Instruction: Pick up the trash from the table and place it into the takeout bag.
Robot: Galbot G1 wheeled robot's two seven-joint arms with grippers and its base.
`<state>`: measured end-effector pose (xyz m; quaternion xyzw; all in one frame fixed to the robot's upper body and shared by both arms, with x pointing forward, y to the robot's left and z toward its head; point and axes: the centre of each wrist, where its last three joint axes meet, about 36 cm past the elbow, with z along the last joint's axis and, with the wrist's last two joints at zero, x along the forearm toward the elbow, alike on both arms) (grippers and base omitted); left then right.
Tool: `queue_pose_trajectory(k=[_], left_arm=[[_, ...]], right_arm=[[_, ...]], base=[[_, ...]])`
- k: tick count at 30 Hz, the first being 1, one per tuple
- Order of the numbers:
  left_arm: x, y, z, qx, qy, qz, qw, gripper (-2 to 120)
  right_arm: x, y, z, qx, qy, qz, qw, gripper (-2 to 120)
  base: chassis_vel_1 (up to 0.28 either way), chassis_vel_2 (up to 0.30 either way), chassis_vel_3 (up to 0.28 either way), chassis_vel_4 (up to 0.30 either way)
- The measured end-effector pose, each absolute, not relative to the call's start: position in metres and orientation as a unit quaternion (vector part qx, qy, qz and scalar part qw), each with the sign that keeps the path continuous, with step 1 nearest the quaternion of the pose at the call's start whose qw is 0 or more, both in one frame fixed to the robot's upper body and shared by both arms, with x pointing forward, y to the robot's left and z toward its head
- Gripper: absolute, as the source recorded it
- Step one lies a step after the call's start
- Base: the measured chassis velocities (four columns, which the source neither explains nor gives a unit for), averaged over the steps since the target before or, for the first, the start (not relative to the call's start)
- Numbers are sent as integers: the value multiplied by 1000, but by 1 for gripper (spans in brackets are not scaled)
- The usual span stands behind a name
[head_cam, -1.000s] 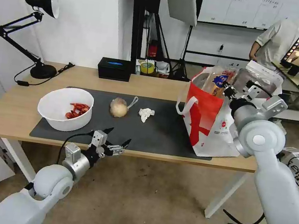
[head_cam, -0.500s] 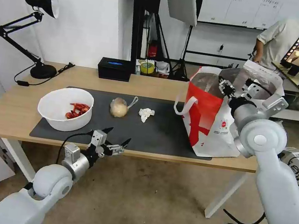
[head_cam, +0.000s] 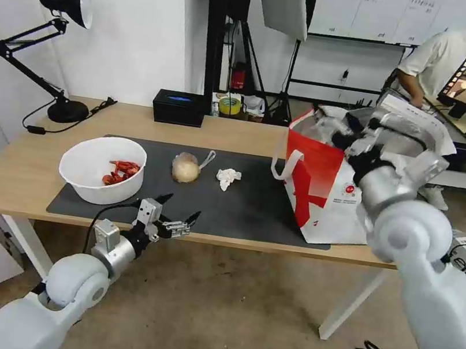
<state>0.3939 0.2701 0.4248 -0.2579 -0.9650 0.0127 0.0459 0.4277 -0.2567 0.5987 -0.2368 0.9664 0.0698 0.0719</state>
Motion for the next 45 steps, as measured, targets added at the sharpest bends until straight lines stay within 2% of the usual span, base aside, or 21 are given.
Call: queue_pose_trajectory(k=[9, 12, 20, 29, 45], left_arm=[[390, 277, 424, -247, -968, 14, 40, 100], [388, 279, 423, -245, -969, 14, 41, 100], [366, 304, 412, -221, -974, 8, 38, 100], [347, 309, 400, -209, -977, 4, 38, 100], [312, 319, 369, -192, -980, -15, 48, 100]], right_arm=[[371, -260, 561, -274, 961, 3, 39, 100], [368, -259, 557, -274, 961, 1, 35, 100], [325, -257, 498, -249, 968, -9, -2, 100], [283, -252, 444, -210, 977, 11, -34, 100], [263, -242, 400, -180, 982, 42, -29, 100]], base=[[0, 0, 0, 0], [0, 0, 0, 0], [0, 0, 0, 0], [0, 0, 0, 0], [0, 0, 0, 0]])
